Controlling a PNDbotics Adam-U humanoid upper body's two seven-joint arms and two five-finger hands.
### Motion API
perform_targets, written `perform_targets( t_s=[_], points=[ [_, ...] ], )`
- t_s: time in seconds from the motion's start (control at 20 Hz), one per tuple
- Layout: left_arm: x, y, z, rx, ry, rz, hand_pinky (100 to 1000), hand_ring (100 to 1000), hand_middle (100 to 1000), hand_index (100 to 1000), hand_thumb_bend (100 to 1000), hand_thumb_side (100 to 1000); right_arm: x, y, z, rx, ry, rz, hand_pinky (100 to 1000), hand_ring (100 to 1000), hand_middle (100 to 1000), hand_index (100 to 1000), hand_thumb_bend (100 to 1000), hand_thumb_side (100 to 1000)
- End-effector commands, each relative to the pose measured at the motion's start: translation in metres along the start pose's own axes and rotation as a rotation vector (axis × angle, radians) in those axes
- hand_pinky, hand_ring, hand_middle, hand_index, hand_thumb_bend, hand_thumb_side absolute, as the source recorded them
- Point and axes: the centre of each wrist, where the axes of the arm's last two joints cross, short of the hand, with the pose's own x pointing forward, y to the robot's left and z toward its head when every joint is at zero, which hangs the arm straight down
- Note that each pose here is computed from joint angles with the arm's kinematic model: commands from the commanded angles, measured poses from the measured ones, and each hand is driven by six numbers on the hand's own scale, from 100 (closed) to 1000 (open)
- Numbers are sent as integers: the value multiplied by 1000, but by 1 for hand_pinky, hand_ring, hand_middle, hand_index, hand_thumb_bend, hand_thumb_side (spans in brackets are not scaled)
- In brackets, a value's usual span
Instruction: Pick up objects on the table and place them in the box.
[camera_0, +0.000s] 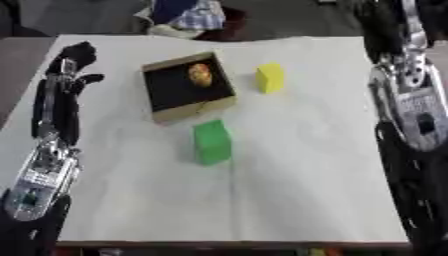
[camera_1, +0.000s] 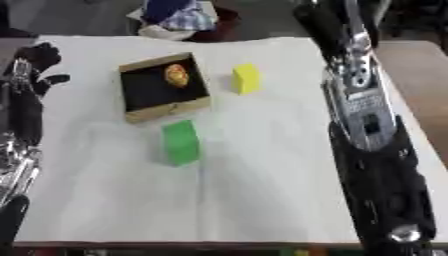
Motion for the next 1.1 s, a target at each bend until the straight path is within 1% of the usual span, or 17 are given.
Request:
perform_targets(
  t_s=[0.05, 0.15, 0.2, 0.3, 0.45, 0.6, 0.8, 0.95, 1.1],
  points=[
    [10, -4, -6, -25, -41, 13, 710, 851, 755, 819, 100, 902, 7, -1, -31, -24, -34, 43, 800, 770, 786, 903, 100, 585],
    [11, -8, -6, -36, -43, 22, 710, 852, 755, 819, 100, 903, 4, 0, -49, -44, -10, 62, 801, 769, 784, 905, 100, 600],
    [11, -9, -6, -43, -42, 26, 710, 852, 755, 819, 100, 903, -1, 2, -56, -57, 16, 62, 801, 768, 784, 906, 100, 606],
    [11, -12, -5, -54, -41, 33, 710, 852, 755, 818, 100, 906, -12, 4, -69, -95, 83, 65, 799, 761, 778, 904, 100, 615],
    [10, -16, -4, -68, -33, 45, 710, 853, 754, 818, 100, 911, -36, 12, -76, -150, 201, 78, 801, 758, 774, 907, 100, 655],
    [9, -22, -3, -95, -30, 57, 710, 854, 754, 818, 100, 913, -66, 19, -69, -181, 360, 131, 805, 759, 776, 912, 100, 688],
    [10, -28, -3, -128, -32, 67, 710, 854, 753, 817, 100, 915, -97, 26, -48, -180, 547, 254, 809, 769, 787, 921, 100, 726],
    [10, -30, -3, -138, -31, 70, 710, 855, 753, 818, 100, 916, -114, 31, -30, -178, 653, 326, 811, 774, 794, 924, 100, 748],
    [9, -30, -3, -140, -28, 68, 710, 855, 753, 817, 100, 916, -128, 29, -12, -197, 757, 386, 812, 777, 797, 925, 100, 773]
  ],
)
